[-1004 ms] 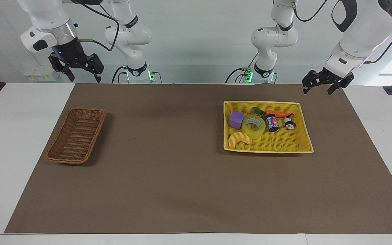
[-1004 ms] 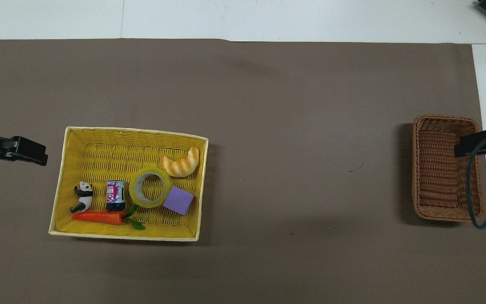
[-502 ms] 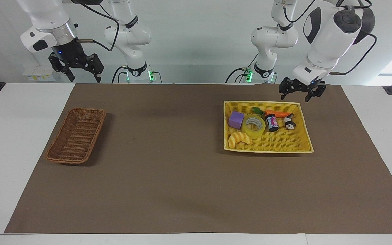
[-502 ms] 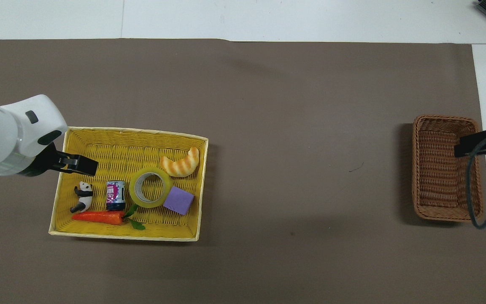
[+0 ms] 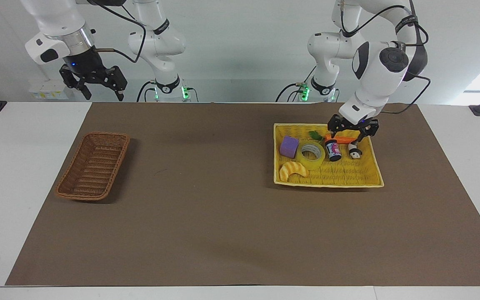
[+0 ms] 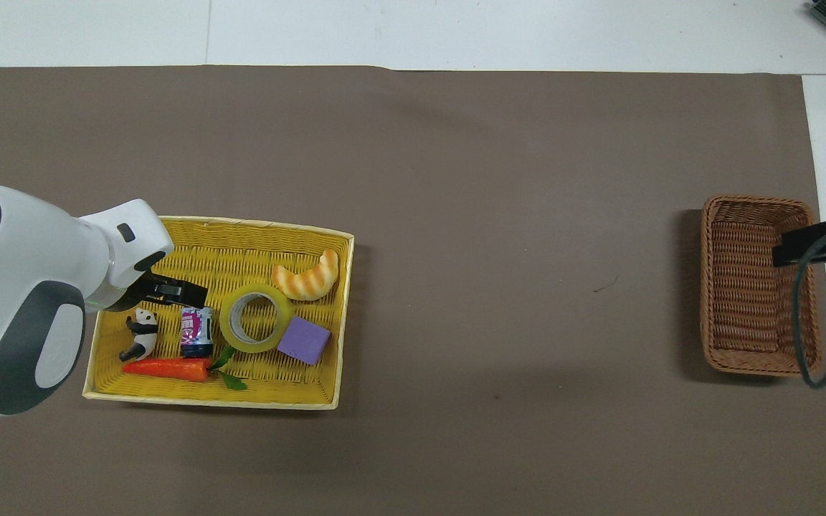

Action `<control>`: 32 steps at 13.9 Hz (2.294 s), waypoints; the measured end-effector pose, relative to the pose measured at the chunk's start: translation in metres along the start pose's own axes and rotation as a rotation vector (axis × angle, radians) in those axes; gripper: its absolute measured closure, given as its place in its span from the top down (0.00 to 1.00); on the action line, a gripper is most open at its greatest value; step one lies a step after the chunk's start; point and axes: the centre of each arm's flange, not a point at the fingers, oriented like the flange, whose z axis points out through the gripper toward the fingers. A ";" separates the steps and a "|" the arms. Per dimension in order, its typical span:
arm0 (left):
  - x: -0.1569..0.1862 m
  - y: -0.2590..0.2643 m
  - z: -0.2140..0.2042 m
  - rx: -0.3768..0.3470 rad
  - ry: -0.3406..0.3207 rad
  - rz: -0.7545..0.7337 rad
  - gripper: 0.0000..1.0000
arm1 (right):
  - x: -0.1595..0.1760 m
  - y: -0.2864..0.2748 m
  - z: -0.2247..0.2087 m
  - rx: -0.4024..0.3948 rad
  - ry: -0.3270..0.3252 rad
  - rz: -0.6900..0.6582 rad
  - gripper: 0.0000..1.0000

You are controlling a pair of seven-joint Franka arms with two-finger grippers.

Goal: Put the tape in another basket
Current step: 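Reach the left gripper down into the yellow basket toward the tape roll, then grasp the yellow tape roll with the left gripper and lift it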

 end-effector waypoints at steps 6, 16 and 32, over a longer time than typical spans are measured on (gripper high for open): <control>0.009 0.011 0.071 -0.004 0.000 0.021 0.87 | 0.000 0.000 0.000 0.000 -0.001 0.000 1.00; 0.002 0.033 0.119 -0.049 -0.021 -0.041 0.81 | -0.001 0.000 0.000 0.001 0.000 0.000 1.00; -0.012 0.053 0.135 -0.043 -0.053 -0.042 0.44 | -0.005 0.001 0.003 0.002 -0.010 0.002 1.00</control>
